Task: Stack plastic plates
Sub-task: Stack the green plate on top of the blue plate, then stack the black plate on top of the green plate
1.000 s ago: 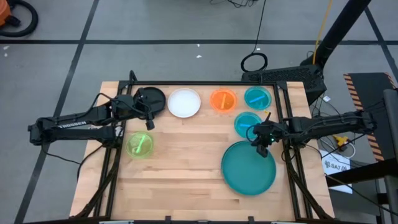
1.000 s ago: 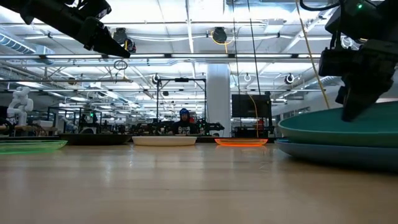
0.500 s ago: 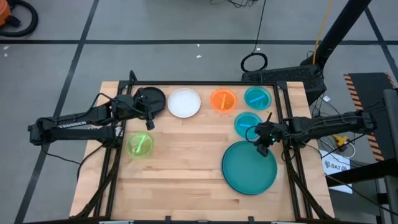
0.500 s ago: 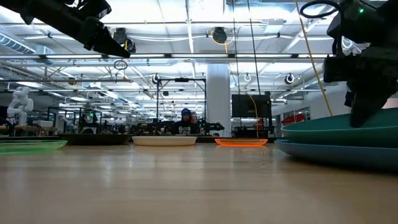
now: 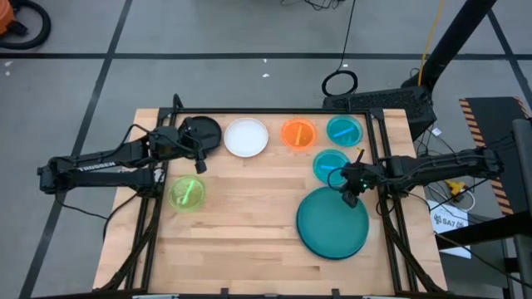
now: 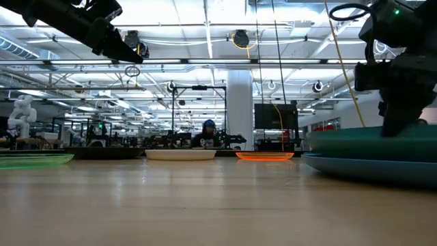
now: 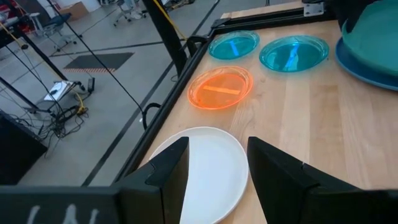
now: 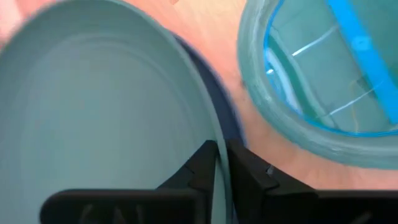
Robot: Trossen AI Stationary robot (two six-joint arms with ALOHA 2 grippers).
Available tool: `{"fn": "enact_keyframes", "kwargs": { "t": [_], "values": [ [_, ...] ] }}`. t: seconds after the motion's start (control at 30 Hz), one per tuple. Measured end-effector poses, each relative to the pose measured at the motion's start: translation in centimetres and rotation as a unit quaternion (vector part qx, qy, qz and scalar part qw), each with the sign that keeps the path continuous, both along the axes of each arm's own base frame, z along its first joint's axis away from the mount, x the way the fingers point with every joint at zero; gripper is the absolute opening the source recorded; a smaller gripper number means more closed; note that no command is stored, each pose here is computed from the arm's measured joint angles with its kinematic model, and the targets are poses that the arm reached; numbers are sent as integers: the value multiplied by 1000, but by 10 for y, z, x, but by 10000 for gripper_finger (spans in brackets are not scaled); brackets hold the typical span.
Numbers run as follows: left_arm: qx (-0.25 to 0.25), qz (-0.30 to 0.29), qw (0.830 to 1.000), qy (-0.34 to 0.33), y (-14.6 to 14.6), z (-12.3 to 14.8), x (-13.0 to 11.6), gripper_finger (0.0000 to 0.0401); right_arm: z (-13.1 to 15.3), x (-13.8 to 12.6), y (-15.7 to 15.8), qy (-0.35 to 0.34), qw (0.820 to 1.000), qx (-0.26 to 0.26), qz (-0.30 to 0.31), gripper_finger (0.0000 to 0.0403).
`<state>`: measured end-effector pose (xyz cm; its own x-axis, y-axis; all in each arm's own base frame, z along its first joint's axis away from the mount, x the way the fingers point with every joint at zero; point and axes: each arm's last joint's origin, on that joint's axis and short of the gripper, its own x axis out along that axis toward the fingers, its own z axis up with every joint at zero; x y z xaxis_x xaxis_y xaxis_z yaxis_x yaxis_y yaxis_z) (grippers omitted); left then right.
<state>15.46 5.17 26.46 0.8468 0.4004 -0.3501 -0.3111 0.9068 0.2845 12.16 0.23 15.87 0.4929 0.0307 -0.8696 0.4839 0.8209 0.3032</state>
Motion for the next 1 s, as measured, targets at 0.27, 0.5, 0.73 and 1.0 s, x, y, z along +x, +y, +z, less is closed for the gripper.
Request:
{"fn": "enact_keyframes", "kwargs": {
  "t": [0.27, 0.5, 0.73, 1.0],
  "values": [
    [-3, 1, 1000, -1, 0, 0, 0, 170, 0, 0, 0, -1, 1000, -7, -4, 59],
    [-7, 3, 1000, -3, 0, 0, 0, 170, 1, 0, -1, -2, 1000, -6, -16, 110],
    [-56, 23, 998, -23, 0, -1, 1, 170, 21, 15, -1, -82, 997, -9, -10, 143],
    [-117, 48, 992, -7, 4, -13, 13, 170, 43, 33, -3, -216, 973, -80, 6, 135]
  ]
}}
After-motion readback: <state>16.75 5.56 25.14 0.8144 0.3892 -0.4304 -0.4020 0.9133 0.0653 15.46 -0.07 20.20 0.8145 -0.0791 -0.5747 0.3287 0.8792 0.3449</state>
